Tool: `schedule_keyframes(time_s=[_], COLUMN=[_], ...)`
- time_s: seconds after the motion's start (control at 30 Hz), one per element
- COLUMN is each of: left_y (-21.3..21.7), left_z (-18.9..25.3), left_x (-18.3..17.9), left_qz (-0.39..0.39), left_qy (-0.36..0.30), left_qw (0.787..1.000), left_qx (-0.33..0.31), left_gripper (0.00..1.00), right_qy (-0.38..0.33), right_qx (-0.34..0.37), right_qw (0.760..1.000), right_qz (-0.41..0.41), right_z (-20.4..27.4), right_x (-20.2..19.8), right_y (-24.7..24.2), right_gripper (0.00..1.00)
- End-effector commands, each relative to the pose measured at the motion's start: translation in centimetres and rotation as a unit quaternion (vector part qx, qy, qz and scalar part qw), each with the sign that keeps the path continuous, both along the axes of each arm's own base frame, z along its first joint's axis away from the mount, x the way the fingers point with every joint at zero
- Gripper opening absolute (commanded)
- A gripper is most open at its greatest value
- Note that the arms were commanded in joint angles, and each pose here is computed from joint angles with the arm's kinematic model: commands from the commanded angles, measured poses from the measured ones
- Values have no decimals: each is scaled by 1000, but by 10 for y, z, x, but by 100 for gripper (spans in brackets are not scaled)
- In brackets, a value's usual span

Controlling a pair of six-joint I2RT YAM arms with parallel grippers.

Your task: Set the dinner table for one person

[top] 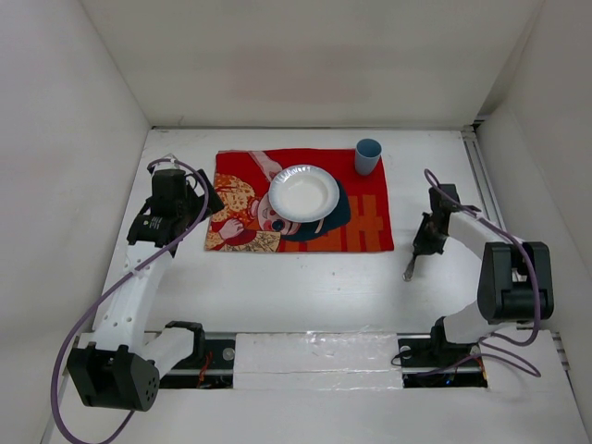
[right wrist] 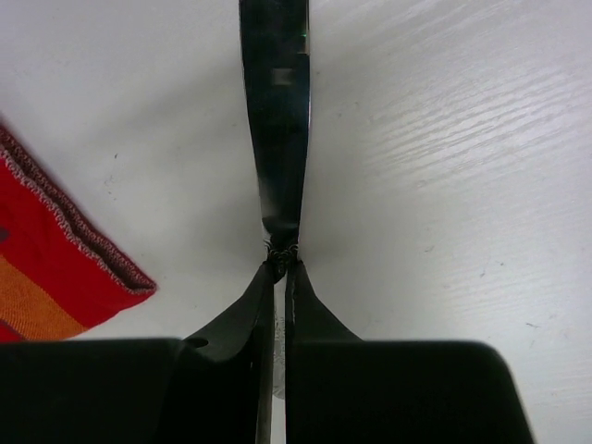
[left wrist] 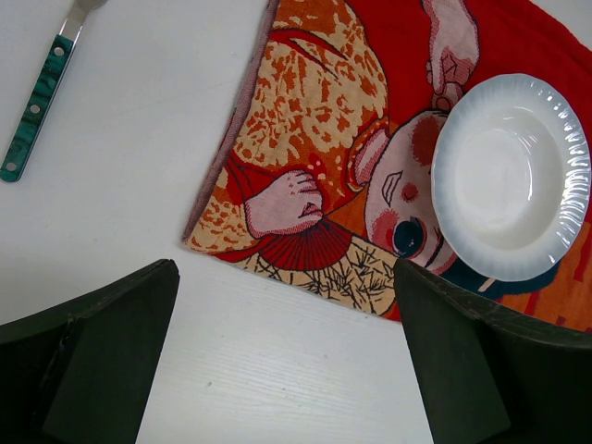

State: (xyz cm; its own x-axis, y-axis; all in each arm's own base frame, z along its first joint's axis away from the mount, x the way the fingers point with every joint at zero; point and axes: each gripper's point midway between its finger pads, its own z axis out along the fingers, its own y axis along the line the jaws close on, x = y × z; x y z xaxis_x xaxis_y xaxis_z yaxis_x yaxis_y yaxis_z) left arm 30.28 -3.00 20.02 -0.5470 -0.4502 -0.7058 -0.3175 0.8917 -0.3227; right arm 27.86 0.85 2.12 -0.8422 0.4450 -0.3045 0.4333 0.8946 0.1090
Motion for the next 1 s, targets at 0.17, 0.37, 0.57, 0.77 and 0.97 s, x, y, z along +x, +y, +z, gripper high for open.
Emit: schedule_keyframes(time_s=[0.17,0.37,0.57,0.77,0.97], left_y=[3,2,2,2,1], left_z=[17,19,19,19,19], left_x=[2,4,4,4,4], left_qz=[0,0,0,0,-4], left_qy=[-25,-29,-29,-29,-29], left_qw=[1000,1000,1000,1000,1000], left_qx=[4,4,4,4,1], left_gripper=[100,100,100,100,100], right_qy=[-38,-43,-18,13,31], right_qx=[18,16,12,11,-7], right_qw=[999,999,1000,999,998], right_qz=[8,12,15,41,50], right_z=[19,24,18,7,2], right_x=[6,5,0,-4,-3], right_y=[10,10,11,25,27], right_gripper=[0,0,24,39,39])
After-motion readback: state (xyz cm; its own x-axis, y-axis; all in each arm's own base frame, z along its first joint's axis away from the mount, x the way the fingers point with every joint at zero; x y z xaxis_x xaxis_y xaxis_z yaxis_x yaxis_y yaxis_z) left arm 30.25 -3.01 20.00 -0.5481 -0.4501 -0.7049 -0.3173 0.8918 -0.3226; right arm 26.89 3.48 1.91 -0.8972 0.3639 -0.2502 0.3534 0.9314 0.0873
